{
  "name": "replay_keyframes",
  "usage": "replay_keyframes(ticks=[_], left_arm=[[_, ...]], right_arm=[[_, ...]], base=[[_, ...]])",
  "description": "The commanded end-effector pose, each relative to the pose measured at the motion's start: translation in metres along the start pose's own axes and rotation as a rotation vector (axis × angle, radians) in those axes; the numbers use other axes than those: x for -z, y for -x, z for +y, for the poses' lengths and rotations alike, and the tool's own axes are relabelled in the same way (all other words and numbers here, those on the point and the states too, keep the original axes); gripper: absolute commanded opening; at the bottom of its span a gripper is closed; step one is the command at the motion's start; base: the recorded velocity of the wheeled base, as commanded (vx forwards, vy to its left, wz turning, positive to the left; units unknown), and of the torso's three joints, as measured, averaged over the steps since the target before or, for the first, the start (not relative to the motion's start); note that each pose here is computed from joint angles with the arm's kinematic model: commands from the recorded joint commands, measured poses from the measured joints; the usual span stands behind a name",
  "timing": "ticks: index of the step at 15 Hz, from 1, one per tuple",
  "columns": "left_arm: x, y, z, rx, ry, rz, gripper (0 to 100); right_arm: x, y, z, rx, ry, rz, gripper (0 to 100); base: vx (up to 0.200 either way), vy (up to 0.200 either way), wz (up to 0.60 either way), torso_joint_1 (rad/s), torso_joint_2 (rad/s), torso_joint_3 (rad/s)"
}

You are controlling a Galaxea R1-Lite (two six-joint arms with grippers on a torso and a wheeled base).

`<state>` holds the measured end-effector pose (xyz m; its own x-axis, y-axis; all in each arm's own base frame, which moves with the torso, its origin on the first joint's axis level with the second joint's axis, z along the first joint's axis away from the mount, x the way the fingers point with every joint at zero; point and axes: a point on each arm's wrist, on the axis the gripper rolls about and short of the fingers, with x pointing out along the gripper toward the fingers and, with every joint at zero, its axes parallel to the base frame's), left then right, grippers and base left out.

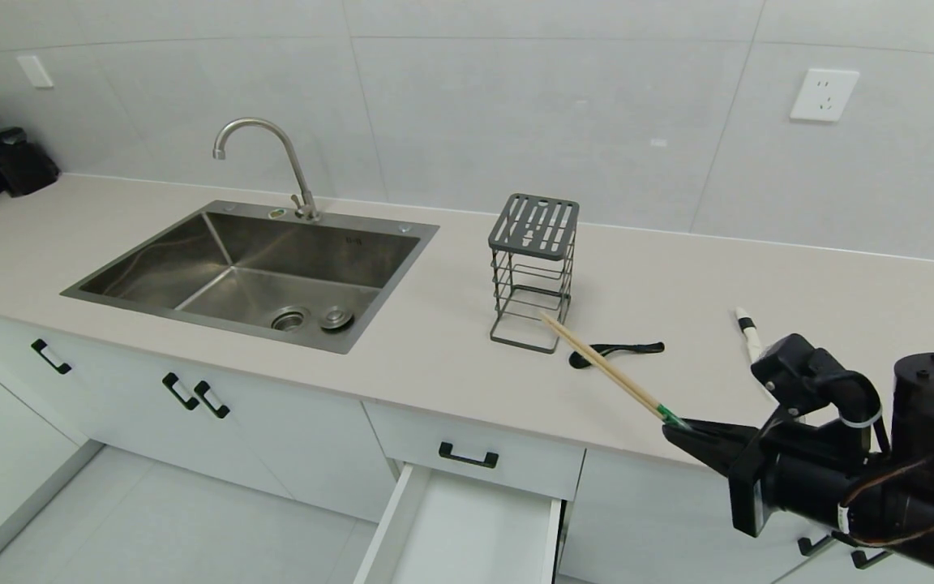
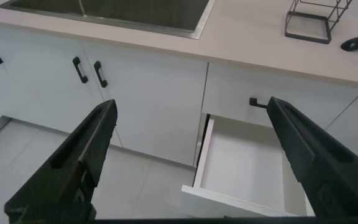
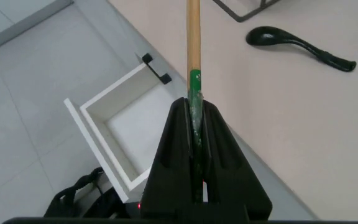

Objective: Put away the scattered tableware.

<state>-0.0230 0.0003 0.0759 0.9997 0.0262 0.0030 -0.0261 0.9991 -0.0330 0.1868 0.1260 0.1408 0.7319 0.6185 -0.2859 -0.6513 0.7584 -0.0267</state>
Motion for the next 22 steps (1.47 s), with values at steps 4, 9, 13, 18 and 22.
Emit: replay_keyframes(ticks=[4,9,13,18,22], left_arm=[[0.000,0.000,0.000,-0.001,0.001,0.001,100],[0.000,0.000,0.000,-0.001,0.001,0.001,100],[0.000,0.000,0.000,-0.001,0.001,0.001,100],[0.000,0.000,0.000,0.000,0.001,0.001,100],[0.000,0.000,0.000,-0.001,0.001,0.001,100]], right_arm=[[-0.038,-0.019,0.035,-0.151,0.046,0.024,0],[-0.039,-0.022,0.053,-0.205,0.093,0.029,0],[-0.047,-0.020,0.053,-0.216,0.168,-0.033,0],[-0.025,-0.026,0.054,-0.297,0.164,-0.001,0],[-0.008,-0.026,0.044,-0.262,0.154,0.067,0]], base=[[0.000,0.000,0.00,0.000,0.00,0.000],[0.000,0.000,0.00,0.000,0.00,0.000],[0.000,0.000,0.00,0.000,0.00,0.000],[0.000,0.000,0.00,0.000,0.00,0.000],[0.000,0.000,0.00,0.000,0.00,0.000]])
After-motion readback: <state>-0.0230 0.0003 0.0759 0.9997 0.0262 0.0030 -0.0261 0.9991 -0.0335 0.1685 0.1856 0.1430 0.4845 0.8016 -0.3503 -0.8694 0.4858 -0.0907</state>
